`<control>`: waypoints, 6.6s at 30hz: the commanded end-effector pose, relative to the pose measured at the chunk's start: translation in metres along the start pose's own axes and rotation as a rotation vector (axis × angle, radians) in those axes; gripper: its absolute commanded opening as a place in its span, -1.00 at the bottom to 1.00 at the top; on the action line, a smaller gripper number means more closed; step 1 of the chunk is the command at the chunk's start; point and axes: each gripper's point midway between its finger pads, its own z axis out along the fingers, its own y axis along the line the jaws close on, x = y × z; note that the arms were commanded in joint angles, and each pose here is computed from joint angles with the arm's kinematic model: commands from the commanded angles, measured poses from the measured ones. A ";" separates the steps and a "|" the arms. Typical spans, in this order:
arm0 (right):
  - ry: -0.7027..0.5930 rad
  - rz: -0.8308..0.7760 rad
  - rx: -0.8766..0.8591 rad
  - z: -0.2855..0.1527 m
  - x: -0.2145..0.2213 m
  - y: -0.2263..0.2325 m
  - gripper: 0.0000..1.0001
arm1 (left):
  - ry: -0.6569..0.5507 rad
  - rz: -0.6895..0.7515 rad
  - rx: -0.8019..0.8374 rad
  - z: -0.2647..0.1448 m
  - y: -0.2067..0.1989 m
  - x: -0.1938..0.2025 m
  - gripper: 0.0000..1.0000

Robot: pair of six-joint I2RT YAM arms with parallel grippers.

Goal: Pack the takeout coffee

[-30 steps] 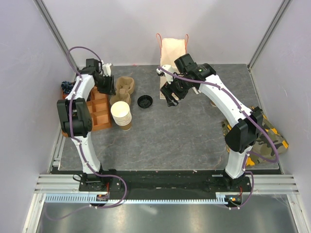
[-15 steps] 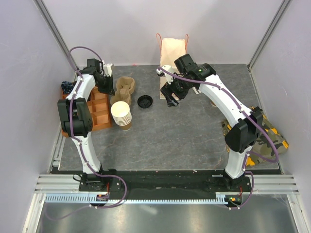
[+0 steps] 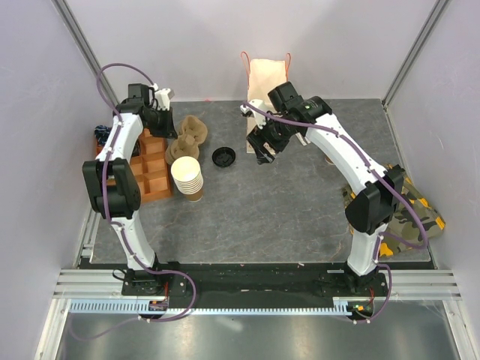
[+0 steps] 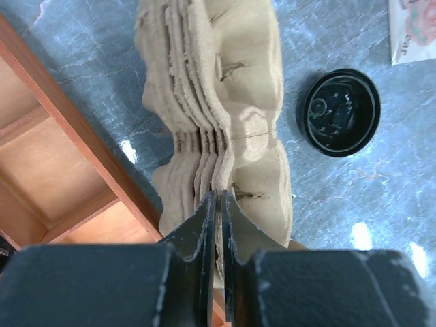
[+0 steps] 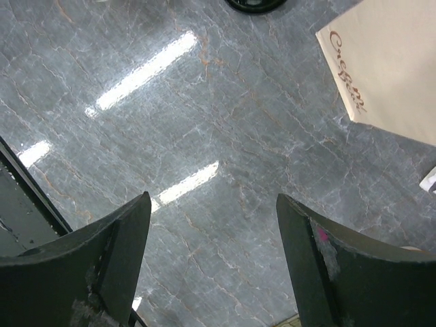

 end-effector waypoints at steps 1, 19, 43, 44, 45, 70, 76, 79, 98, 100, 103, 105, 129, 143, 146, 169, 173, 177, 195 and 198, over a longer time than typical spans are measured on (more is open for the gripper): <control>-0.058 -0.023 -0.022 -0.001 -0.023 0.002 0.64 | -0.124 0.018 0.022 -0.030 -0.014 -0.039 -0.96; -0.163 -0.040 -0.033 0.025 -0.070 -0.004 0.64 | -0.084 -0.155 0.071 -0.007 0.025 -0.017 -0.96; -0.508 0.054 0.226 0.059 -0.169 -0.005 0.52 | 0.022 -0.362 0.215 0.039 0.016 0.014 -0.96; -0.524 0.076 0.251 0.061 -0.173 -0.007 0.47 | 0.024 -0.366 0.217 0.039 0.015 0.015 -0.96; -0.544 0.120 0.310 0.067 -0.178 -0.009 0.35 | 0.021 -0.365 0.217 0.038 0.014 0.014 -0.96; -0.584 0.348 0.313 0.186 -0.183 -0.018 -0.08 | 0.014 -0.330 0.185 0.033 0.014 0.015 -0.96; -0.576 0.372 0.283 0.199 -0.180 -0.015 -0.22 | 0.010 -0.319 0.183 0.032 0.014 0.014 -0.96; -0.571 0.388 0.274 0.203 -0.177 -0.015 -0.23 | 0.008 -0.318 0.181 0.032 0.015 0.014 -0.96; -0.541 0.440 0.190 0.225 -0.165 -0.018 -0.39 | 0.015 -0.320 0.176 0.036 0.017 0.018 -0.96; -0.537 0.441 0.176 0.227 -0.165 -0.015 -0.41 | 0.015 -0.320 0.176 0.036 0.017 0.018 -0.96; -0.535 0.443 0.169 0.229 -0.164 -0.014 -0.42 | 0.013 -0.318 0.175 0.036 0.017 0.017 -0.96; -0.535 0.447 0.166 0.230 -0.164 -0.014 -0.43 | 0.014 -0.317 0.176 0.037 0.016 0.017 -0.96; -0.587 0.448 0.091 0.209 -0.183 -0.010 -1.00 | -0.006 -0.311 0.185 0.029 0.012 0.010 -0.96; -0.648 0.467 0.027 0.190 -0.198 -0.003 -1.00 | -0.072 -0.288 0.196 0.008 0.004 -0.012 -0.51; -0.662 0.473 0.027 0.186 -0.200 -0.005 -1.00 | -0.101 -0.273 0.203 -0.002 0.000 -0.019 -0.33; -0.721 0.527 0.006 0.172 -0.211 -0.013 -1.00 | -0.169 -0.202 0.180 -0.023 -0.002 -0.035 0.17; -0.711 0.530 0.009 0.177 -0.207 -0.015 -1.00 | -0.158 -0.214 0.148 -0.020 0.004 -0.031 0.15; -0.706 0.531 0.008 0.179 -0.206 -0.014 -1.00 | -0.133 -0.205 0.101 -0.013 0.008 -0.024 0.11; -0.737 0.486 0.018 0.160 -0.214 -0.012 -1.00 | -0.046 -0.191 0.009 0.014 0.008 -0.009 -0.16; -0.749 0.478 0.018 0.153 -0.218 -0.012 -1.00 | -0.040 -0.194 0.002 0.016 0.009 -0.008 -0.31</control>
